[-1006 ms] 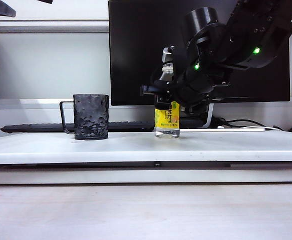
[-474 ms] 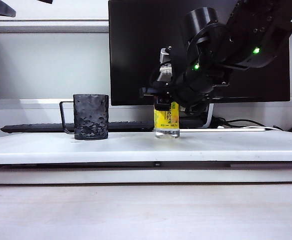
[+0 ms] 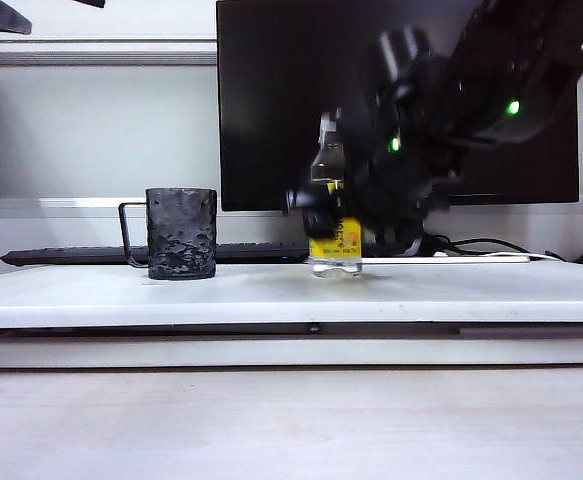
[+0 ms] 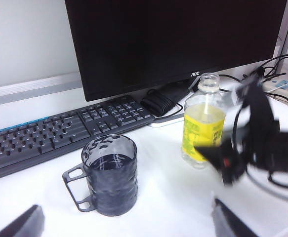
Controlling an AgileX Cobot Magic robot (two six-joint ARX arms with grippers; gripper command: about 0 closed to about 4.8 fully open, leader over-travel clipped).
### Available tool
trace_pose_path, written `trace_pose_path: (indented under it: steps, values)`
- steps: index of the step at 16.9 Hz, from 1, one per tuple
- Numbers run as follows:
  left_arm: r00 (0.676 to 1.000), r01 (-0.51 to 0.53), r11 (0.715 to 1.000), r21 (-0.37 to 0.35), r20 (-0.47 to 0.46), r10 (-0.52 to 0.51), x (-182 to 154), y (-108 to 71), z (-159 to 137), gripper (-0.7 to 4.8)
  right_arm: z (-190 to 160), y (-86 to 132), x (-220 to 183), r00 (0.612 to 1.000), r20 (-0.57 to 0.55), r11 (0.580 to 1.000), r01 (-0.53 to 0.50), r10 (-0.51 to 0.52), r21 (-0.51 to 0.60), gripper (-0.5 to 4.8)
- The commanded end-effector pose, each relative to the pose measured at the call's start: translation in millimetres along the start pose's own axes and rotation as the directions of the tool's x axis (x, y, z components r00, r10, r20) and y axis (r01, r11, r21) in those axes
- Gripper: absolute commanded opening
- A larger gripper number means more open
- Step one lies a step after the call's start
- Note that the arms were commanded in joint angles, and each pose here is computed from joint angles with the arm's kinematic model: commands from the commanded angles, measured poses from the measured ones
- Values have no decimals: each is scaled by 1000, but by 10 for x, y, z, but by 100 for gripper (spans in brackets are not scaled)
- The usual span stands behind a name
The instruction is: Carefully pick up the bottle and pour some water from the bottle into the cup.
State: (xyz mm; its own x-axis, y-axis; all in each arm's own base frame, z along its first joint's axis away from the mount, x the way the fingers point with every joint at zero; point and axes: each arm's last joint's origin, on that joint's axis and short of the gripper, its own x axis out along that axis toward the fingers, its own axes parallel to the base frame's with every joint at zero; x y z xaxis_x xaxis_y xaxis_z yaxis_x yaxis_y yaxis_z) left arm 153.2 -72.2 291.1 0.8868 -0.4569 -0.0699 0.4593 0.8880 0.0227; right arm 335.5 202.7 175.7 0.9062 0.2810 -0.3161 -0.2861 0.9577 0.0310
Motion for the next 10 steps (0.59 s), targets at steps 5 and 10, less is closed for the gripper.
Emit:
trace_pose_path:
  steps: [5,10]
  values:
    - [1000,4,1000,2,8,-4,0,-3,5,479,176,9,-91,998,59,998,-9,13,-61,412]
    - [1000,3,1000,1,12,-3,0,-2,9,479,369,14,-232,994,110,996,-11,22,-93,433]
